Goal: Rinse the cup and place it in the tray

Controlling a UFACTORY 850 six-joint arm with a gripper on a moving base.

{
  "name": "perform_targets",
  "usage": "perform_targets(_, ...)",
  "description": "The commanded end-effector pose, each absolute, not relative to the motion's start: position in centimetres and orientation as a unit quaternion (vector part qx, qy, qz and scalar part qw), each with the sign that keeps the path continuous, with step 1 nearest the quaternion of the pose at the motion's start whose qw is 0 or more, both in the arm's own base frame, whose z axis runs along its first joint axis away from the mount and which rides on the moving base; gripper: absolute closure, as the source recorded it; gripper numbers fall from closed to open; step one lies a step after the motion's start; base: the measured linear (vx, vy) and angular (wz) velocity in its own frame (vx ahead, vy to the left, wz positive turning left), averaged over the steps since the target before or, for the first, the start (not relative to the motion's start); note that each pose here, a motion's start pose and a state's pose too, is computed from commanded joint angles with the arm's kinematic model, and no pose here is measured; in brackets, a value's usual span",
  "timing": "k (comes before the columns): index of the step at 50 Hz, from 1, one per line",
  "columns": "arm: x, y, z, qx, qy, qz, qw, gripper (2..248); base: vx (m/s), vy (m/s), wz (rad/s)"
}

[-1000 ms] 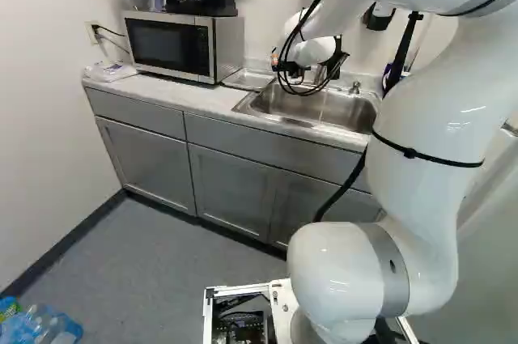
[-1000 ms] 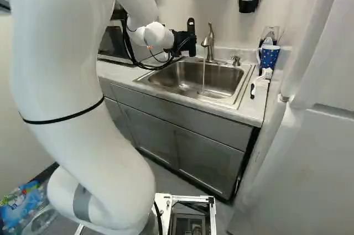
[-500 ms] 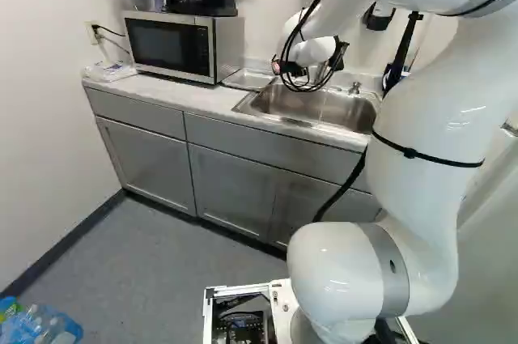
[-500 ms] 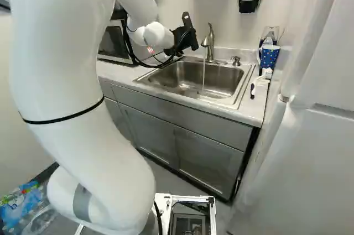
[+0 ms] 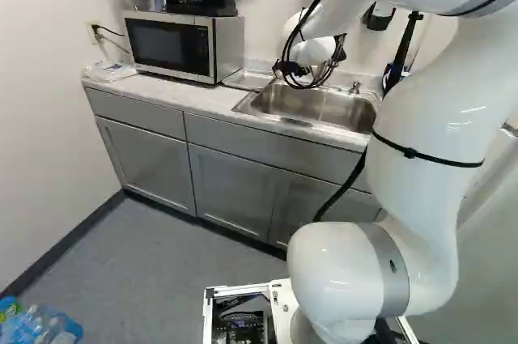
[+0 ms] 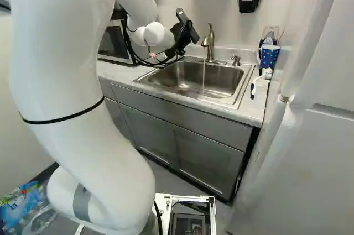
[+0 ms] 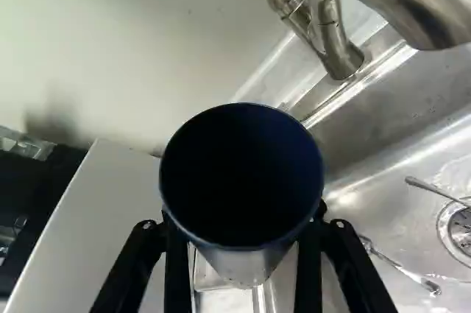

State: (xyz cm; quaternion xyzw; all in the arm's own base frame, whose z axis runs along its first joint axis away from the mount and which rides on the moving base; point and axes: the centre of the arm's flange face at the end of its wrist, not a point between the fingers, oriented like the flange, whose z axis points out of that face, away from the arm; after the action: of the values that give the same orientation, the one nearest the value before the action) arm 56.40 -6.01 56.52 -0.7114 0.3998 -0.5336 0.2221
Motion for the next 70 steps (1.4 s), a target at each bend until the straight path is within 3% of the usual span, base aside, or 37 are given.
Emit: perform_targets(70,56.40,-6.01,56.52,-0.808,0.117,-0.578,0.015,125,0.000,0.000,0.000)
